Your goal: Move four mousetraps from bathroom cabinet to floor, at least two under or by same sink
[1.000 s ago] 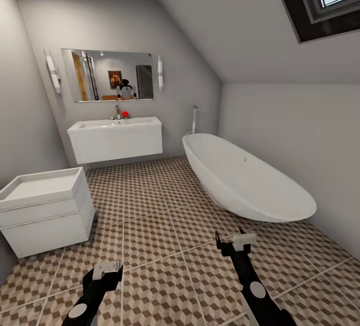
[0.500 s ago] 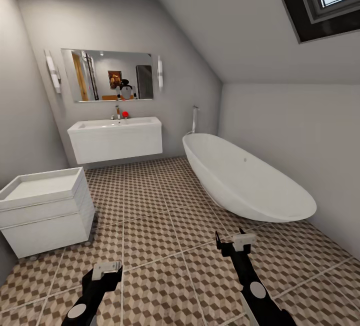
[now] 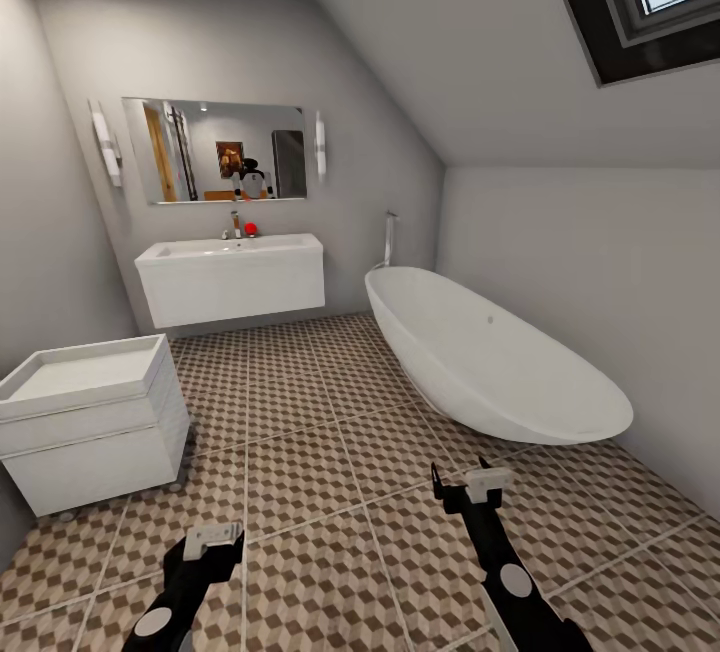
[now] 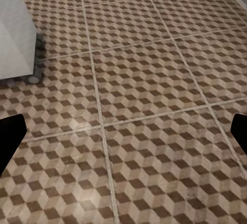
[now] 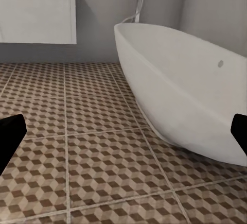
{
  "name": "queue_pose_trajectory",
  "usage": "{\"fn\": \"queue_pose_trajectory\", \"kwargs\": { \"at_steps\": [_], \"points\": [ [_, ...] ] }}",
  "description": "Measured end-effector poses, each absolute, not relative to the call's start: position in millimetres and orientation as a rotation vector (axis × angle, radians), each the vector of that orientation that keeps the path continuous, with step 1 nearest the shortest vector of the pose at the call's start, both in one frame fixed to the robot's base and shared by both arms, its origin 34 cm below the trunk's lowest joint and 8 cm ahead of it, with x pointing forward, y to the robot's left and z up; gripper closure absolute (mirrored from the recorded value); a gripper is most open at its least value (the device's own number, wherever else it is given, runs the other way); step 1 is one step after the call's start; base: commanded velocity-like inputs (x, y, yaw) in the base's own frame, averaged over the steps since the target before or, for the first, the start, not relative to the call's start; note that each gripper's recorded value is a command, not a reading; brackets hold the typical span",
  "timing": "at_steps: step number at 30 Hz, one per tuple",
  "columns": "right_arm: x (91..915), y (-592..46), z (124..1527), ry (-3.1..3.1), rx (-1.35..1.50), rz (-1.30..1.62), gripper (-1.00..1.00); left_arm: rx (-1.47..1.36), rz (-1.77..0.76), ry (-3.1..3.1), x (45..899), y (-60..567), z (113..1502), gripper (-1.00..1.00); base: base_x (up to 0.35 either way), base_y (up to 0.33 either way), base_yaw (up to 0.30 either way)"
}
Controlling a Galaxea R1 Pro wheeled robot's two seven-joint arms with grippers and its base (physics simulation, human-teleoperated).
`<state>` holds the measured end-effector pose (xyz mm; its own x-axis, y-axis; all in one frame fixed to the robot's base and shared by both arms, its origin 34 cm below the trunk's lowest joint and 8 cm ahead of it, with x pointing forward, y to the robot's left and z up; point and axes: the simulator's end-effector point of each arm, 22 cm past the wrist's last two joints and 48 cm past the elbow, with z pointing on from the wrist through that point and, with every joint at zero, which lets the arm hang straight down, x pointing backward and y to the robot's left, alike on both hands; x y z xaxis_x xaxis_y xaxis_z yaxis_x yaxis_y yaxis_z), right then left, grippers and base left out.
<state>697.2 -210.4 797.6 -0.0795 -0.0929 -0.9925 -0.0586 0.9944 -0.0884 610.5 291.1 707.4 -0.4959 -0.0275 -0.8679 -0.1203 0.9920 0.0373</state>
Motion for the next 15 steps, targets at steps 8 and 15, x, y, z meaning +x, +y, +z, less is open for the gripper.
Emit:
{"fn": "queue_pose_trajectory", "kwargs": {
  "at_steps": [8, 15],
  "points": [
    [697.1, -210.6, 796.8, 1.655, -0.114, -0.029, -1.0, -0.104, 0.113, 2.088, 610.6, 291.9, 707.7, -1.0, 0.0, 0.0, 0.0],
    [693.7, -217.7, 772.4, 1.763, -0.113, -0.047, -1.0, -0.114, 0.108, 2.1, 608.7, 288.6, 704.1, -1.0, 0.0, 0.0, 0.0]
  ]
}}
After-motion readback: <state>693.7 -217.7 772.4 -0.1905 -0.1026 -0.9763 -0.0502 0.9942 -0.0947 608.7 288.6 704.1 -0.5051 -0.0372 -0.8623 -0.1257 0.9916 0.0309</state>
